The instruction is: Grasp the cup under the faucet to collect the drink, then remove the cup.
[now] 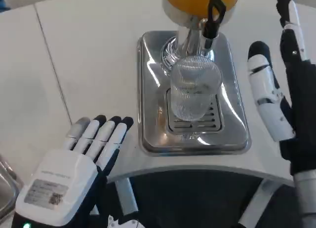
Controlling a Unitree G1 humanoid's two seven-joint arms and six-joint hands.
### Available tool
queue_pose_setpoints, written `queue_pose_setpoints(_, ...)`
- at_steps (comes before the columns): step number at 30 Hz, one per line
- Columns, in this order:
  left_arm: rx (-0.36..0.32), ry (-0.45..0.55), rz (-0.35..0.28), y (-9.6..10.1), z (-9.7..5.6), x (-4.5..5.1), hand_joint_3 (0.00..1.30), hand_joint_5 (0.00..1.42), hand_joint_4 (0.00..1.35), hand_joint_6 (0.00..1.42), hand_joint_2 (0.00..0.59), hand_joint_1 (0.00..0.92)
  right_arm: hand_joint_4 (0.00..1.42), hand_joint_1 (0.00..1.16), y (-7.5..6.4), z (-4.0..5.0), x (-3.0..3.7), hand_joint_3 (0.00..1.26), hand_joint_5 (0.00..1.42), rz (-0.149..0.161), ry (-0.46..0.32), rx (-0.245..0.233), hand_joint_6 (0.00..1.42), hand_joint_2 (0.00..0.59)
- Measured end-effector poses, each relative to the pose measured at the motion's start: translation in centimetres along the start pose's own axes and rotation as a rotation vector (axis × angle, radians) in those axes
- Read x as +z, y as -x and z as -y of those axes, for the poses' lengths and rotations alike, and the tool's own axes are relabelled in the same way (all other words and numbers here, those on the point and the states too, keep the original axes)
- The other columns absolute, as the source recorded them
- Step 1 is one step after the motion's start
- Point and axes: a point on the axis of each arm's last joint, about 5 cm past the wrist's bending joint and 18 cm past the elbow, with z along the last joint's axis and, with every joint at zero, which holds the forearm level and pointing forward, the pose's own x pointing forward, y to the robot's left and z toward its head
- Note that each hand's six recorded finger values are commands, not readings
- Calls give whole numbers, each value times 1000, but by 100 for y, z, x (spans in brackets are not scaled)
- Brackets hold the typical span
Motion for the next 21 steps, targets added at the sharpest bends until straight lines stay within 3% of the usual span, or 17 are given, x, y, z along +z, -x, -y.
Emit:
queue_pose_setpoints(4,3,2,0,-2,-2,6,0,0,0,0,31,0,0,0,-69,-57,-24,0,0,4,-16,9,0,548)
queue_pose_setpoints(8,2,2,4,-7,-12,13,0,0,0,0,31,0,0,0,-216,-52,-12,0,0,43,-4,7,0,550)
queue_pose_setpoints(13,-2,2,3,-5,-12,11,0,0,0,0,34,0,0,0,-291,2,-50,0,0,11,-1,24,0,550)
queue_pose_setpoints(21,-9,3,3,-15,-14,12,0,0,0,0,37,0,0,0,-506,16,69,0,0,66,-14,18,0,550)
